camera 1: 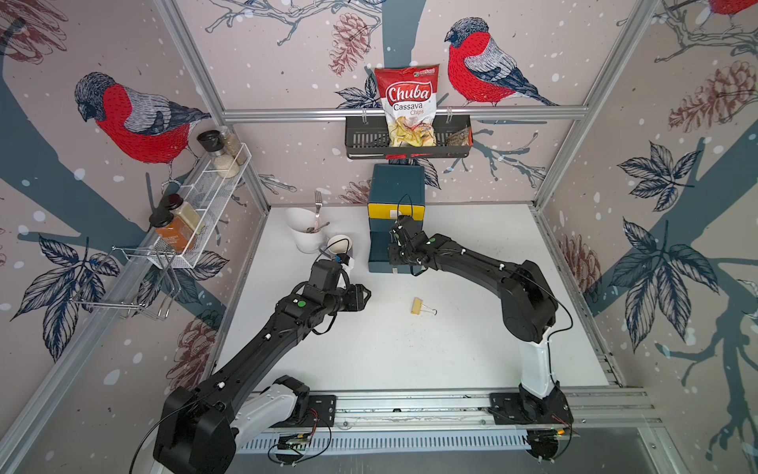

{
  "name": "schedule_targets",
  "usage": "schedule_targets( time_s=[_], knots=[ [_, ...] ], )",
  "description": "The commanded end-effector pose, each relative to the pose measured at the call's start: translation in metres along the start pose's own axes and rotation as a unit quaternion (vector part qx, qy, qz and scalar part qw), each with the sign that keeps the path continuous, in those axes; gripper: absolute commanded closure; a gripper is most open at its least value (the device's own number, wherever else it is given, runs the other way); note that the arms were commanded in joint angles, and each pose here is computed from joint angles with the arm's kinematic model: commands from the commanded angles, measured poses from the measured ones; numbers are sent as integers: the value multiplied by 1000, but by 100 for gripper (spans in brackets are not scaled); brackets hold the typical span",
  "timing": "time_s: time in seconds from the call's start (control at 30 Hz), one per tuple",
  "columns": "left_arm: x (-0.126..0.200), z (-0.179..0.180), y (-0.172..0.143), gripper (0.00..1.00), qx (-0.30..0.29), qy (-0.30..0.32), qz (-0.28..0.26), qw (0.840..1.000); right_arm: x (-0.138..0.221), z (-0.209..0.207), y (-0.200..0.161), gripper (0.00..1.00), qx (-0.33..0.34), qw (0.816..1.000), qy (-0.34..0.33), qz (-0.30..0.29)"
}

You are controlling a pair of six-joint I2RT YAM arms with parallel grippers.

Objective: Put the binder clips in the drawer according to color
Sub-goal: Place the binder clip in the drawer, then pick up the binder clip at the center of the board.

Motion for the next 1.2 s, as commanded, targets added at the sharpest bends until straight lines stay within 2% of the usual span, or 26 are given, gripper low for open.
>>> schedule_targets(
  time_s=[0.0, 0.13, 0.3, 0.43, 0.57, 0.67, 0.73, 0.83, 0.93, 1.03, 1.17],
  knots=[
    [0, -3, 3, 47, -11, -9, -8, 1000, -14, -4, -1, 60, -14, 1000, -22, 13],
    [0, -3, 3, 47, -12, -8, -8, 1000, -24, -7, -4, 55, -21, 999, -35, 9],
    [0, -3, 3, 46, -12, -9, -8, 1000, -20, -3, 0, 32, -10, 999, -35, -6],
    [0, -3, 3, 45, -12, -10, -8, 1000, 0, 2, 7, 20, 16, 999, -32, -27],
    [1, -3, 3, 44, -12, -9, -9, 1000, 30, 3, 5, 18, 52, 998, -18, -43],
    [2, -4, 3, 44, -12, -11, -11, 1000, 59, -2, -9, 19, 105, 993, 16, -50],
    [2, -5, 4, 44, -13, -14, -11, 1000, 74, -9, -29, 18, 169, 984, 45, -26],
    [2, -5, 4, 44, -13, -15, -12, 1000, 83, -26, -59, 17, 244, 969, 28, 13],
    [2, -5, 5, 44, -14, -14, -12, 1000, 81, -43, -80, 17, 292, 955, 5, 43],
    [2, -5, 4, 44, -15, -14, -12, 1000, 76, -53, -102, 13, 356, 931, 18, 78],
    [5, -6, 5, 44, -15, -14, -18, 1000, 73, -62, -110, 10, 393, 913, 28, 106]
  ],
)
Point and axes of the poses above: each gripper's point midway between its finger pads, its own x axis back along the fingers, its own z axis along the line the jaws close on, y = z × x, the point moved 8 cm from there along x, back along the fingers, and after that the axes turned 6 degrees about -x, right-handed, at the moved point
